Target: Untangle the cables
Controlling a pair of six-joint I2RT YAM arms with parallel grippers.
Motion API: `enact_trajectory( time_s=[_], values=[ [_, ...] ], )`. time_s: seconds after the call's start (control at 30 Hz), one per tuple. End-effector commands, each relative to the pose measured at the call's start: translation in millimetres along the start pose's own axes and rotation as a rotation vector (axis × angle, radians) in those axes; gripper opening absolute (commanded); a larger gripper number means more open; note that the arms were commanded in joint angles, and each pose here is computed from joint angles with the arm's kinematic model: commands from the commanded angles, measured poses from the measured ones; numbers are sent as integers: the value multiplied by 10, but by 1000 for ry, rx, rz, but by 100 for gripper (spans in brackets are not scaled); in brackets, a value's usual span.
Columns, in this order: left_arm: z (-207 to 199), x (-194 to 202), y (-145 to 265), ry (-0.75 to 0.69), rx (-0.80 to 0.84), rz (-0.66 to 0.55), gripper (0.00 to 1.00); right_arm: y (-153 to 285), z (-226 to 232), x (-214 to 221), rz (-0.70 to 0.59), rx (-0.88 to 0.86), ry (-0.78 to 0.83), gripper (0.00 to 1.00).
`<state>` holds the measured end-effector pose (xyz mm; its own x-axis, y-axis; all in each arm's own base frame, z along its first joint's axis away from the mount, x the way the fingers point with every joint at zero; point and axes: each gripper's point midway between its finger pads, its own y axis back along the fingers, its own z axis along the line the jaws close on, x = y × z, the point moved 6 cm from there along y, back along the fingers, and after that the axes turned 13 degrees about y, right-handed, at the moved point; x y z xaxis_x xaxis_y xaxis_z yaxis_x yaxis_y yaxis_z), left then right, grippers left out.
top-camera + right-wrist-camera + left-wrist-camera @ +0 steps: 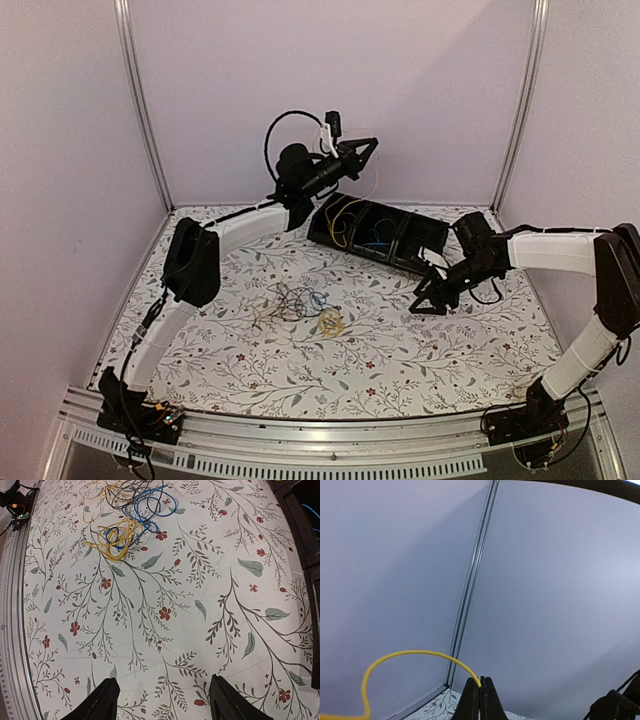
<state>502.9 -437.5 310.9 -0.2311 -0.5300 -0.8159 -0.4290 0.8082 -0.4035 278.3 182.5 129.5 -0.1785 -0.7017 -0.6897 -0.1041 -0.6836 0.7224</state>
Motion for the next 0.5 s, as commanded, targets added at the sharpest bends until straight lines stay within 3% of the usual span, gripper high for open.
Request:
enact_trajectory(
  time_s=[0.0, 0.33, 0.47],
  values=[
    [328, 47, 150, 123, -27, -72, 0, -39, -16, 32, -8, -17, -17, 66],
    [1186, 148, 464, 187, -322, -147, 0, -16, -1, 40, -7, -10, -16, 66],
    [1315, 308, 519, 149, -439, -87, 0, -18, -5, 37, -8, -10, -16, 66]
  ],
)
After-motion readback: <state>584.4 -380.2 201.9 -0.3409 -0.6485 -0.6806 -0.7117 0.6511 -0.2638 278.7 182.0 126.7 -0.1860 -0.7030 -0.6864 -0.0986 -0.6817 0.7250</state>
